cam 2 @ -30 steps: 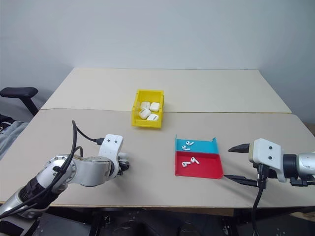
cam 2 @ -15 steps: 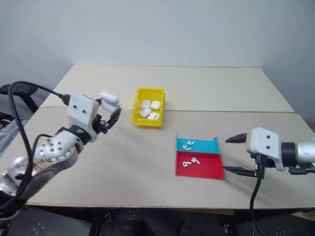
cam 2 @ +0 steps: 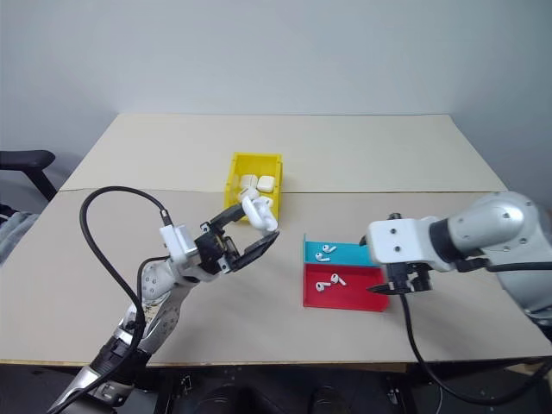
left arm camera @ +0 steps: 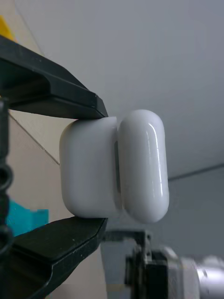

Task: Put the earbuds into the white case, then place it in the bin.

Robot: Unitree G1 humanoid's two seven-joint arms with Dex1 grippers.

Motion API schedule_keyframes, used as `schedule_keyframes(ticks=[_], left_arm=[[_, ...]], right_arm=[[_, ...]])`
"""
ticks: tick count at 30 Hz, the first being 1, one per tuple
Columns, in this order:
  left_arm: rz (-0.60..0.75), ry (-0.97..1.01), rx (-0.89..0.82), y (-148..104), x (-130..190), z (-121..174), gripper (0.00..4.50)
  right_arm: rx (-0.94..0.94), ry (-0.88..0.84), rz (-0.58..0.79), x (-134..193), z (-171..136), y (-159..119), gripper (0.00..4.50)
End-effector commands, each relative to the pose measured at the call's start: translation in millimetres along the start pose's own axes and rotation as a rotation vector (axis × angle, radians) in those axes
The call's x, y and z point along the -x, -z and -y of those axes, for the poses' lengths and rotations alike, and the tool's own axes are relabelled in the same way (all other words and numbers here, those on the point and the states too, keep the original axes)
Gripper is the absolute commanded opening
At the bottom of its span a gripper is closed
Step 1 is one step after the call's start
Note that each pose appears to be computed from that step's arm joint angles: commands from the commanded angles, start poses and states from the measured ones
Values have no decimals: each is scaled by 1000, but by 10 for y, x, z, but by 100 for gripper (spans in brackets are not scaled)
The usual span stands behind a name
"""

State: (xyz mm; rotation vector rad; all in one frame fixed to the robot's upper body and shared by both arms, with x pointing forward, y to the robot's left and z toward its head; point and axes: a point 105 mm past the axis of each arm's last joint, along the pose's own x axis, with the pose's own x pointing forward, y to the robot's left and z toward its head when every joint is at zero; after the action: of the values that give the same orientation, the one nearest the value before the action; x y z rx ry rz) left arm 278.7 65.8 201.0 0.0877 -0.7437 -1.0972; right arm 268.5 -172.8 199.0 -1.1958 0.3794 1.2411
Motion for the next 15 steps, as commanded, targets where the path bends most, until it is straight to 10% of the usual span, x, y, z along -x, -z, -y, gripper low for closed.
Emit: schedule_keyframes(ticks=[1, 15], left_arm=[[110, -28, 57, -168, 129, -62, 281], [72, 130, 52, -66, 488, 217, 281]], right_arm=[[80, -39, -10, -129, -13, -165, 450], [224, -155, -73, -631, 60, -347, 412]])
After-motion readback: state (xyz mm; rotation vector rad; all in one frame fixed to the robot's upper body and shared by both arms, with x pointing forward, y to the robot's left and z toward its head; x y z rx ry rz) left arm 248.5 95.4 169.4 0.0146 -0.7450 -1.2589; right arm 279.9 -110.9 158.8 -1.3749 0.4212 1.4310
